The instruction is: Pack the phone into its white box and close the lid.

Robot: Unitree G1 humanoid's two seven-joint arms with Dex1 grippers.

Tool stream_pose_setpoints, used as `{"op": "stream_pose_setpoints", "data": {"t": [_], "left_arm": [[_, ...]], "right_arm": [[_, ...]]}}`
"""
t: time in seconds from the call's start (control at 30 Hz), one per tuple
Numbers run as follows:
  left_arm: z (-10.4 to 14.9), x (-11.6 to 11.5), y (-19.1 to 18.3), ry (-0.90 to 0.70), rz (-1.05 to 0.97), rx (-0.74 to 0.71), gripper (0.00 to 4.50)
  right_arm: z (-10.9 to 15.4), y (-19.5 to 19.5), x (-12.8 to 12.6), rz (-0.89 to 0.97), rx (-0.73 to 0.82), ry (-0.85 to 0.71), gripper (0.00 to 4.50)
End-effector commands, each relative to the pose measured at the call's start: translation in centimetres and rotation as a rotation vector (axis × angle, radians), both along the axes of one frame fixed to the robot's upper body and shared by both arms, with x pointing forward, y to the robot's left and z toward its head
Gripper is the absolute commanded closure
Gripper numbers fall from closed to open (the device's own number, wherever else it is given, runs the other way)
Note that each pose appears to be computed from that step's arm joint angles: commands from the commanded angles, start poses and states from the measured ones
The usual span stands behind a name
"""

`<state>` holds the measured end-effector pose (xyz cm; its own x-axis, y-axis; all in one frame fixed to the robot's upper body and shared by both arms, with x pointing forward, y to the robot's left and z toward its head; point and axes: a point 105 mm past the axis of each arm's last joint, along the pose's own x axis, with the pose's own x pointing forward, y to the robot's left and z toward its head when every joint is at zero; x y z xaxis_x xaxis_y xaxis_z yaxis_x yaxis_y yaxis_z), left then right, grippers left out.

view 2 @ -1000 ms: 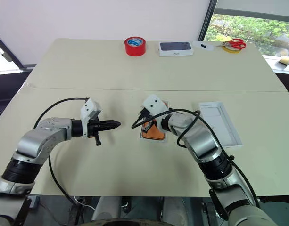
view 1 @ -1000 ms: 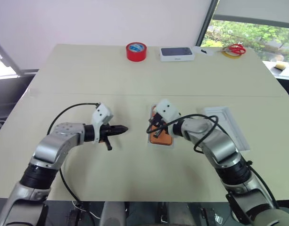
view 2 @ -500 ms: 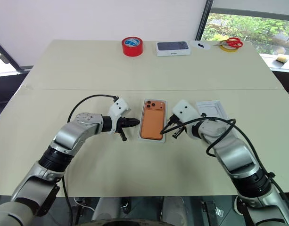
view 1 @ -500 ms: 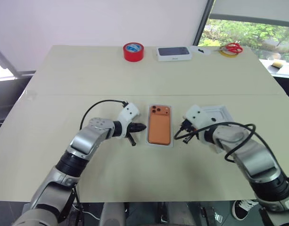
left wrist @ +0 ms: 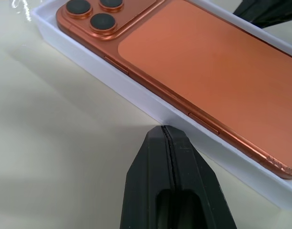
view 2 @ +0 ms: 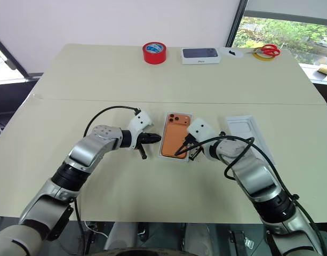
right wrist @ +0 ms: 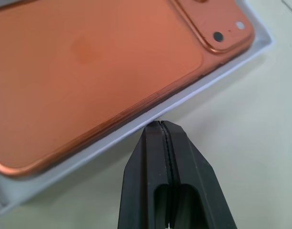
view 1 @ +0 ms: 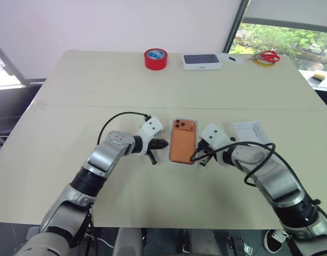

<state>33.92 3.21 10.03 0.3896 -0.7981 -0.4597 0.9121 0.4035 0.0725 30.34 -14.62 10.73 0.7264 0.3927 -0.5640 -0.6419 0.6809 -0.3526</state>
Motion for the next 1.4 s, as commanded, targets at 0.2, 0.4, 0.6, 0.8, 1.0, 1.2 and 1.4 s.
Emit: {"op": "stream_pose_setpoints", "data": {"t": [0.2, 0.4, 0.6, 0.8, 1.0, 1.2, 1.4], "left_arm": [[0.5, -4.1, -7.7, 0.012, -0.310, -0.045, 4.49], [0.3, -5.9, -10.2, 0.038, -0.398, -0.053, 4.49], [-0.1, -5.9, -10.4, 0.064, -0.384, -0.053, 4.49], [0.1, -5.4, -8.7, 0.087, -0.353, -0.060, 4.49], [0.1, -4.5, -6.5, 0.073, -0.290, -0.061, 4.50], [2.4, -3.2, -3.7, -0.043, -0.265, -0.130, 4.50], [4.7, -4.4, -0.9, -0.174, -0.381, -0.165, 4.50]], "right_arm": [[1.1, -2.6, -3.4, -0.006, -0.034, 0.002, 4.50], [0.6, -5.2, -6.0, -0.082, -0.068, 0.050, 4.50], [0.1, -6.8, -7.1, -0.141, -0.086, 0.069, 4.50], [1.0, -8.4, -6.9, -0.175, -0.106, 0.047, 4.50], [3.2, -9.3, -6.5, -0.173, -0.051, 0.033, 3.97], [4.7, -10.9, -4.7, -0.280, 0.048, 0.006, 1.18], [3.7, -12.6, -3.0, -0.428, 0.168, 0.084, 1.18]]}}
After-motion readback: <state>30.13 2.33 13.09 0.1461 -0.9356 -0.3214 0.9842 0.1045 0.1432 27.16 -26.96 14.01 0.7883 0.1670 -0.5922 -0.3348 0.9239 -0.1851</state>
